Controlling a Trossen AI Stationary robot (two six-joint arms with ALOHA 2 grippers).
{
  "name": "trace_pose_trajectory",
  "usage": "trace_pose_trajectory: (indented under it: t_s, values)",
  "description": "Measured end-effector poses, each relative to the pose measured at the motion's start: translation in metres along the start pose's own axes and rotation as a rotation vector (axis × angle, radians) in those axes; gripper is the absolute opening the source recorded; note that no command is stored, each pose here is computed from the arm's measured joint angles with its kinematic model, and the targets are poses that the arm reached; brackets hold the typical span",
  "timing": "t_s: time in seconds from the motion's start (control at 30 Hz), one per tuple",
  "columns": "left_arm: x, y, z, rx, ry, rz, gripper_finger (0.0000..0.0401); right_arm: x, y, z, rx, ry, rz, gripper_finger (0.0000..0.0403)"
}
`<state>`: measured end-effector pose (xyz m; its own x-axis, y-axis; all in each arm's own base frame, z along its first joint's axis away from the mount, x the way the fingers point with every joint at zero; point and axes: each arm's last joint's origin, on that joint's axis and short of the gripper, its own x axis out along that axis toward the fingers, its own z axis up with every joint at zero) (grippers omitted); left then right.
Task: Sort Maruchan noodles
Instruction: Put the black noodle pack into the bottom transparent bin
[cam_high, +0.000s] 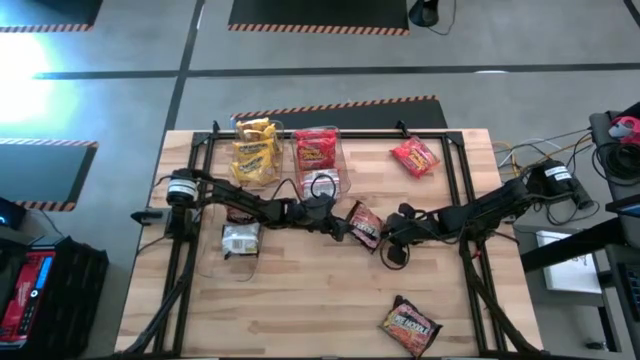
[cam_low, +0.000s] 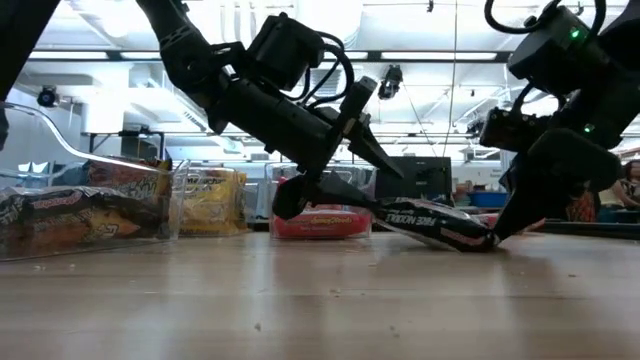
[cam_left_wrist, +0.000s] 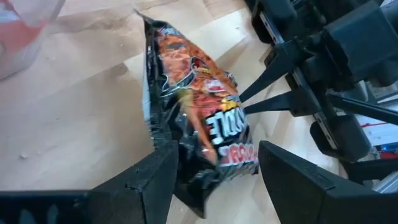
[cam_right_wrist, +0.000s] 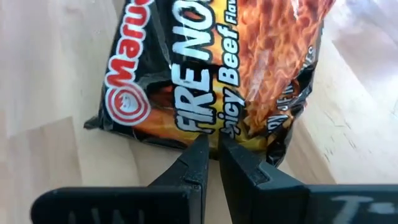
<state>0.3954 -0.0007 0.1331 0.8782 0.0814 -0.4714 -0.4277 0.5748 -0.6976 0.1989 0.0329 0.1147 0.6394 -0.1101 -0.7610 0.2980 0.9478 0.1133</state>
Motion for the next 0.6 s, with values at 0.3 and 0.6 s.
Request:
trace_pose_trajectory:
  t_s: [0.3,0.6]
  values:
    - [0.0,0.002,0.0,0.018,-0.002,0.026,0.0207,0.026,0.004,-0.005,-0.024,0.076,-0.049,0.0031]
    - [-0.001,0.006,-0.003,0.021,0.026,0.079,0.0207,0.046,0.007,-0.012,-0.055,0.146,-0.071,0.0031]
